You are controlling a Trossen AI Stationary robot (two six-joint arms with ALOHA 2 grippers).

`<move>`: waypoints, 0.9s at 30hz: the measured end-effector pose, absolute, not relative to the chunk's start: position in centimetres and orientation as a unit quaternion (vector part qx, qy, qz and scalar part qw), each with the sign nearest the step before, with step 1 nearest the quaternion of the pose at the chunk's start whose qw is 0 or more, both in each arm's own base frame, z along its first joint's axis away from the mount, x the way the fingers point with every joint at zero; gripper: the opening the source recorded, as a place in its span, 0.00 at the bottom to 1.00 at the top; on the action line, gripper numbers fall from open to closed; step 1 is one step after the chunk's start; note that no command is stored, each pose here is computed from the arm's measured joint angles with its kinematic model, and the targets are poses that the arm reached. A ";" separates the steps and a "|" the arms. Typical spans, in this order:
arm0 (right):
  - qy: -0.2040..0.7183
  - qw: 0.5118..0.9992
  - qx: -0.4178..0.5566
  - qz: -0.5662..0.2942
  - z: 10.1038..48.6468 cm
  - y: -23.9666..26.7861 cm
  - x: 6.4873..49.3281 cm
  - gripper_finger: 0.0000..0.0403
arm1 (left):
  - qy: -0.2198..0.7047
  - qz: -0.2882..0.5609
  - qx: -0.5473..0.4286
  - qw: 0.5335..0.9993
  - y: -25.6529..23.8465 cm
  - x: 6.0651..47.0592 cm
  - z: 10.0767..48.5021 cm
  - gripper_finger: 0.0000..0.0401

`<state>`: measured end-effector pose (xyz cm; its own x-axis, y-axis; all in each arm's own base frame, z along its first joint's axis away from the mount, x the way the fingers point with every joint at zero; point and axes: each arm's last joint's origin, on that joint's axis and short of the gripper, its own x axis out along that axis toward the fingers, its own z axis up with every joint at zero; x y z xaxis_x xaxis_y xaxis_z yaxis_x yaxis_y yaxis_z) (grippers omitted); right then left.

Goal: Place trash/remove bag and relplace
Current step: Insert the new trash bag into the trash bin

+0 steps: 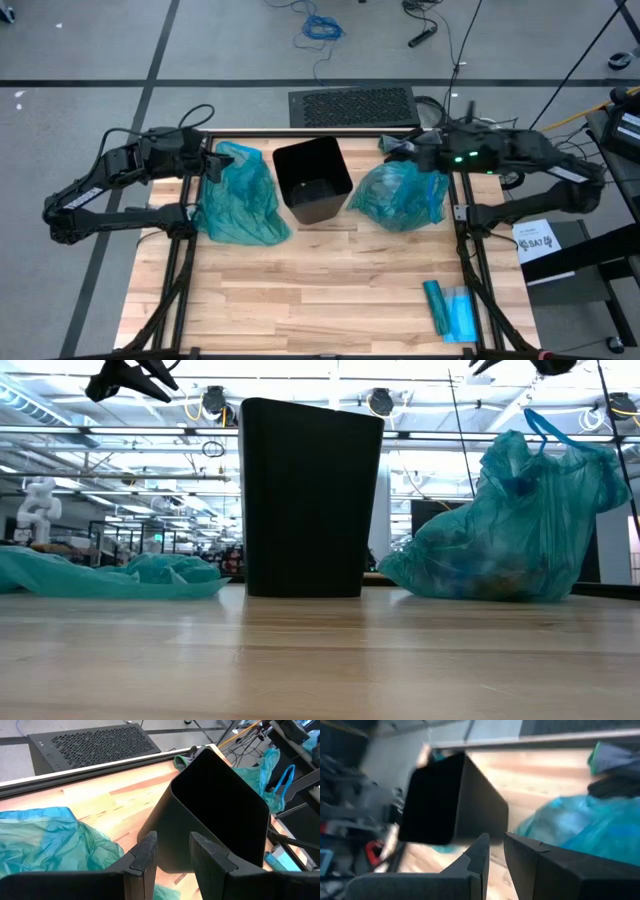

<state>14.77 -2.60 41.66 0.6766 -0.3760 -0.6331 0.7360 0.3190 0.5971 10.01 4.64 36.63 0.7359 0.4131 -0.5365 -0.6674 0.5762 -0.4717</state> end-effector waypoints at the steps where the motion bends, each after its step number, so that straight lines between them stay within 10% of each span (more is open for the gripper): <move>1: 0.211 0.786 0.466 -0.348 41.3 -2.5 15.5 0.12 | 0.188 0.311 -0.339 0.868 4.6 10.0 36.6 0.28; 14: 0.404 0.832 0.302 -0.232 37.0 0.8 23.3 0.01 | 0.312 0.180 -0.214 0.908 4.1 10.5 35.5 0.28; 27: 0.446 0.818 0.293 -0.214 33.2 3.9 24.9 0.00 | 0.518 0.153 -0.180 0.822 3.9 13.1 29.4 0.28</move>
<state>24.92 3.94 33.24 0.5109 -0.0905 -0.8548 0.6118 0.7368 0.2877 13.07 3.89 29.37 0.4169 0.0656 -0.9066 -0.4381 0.8884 -0.1372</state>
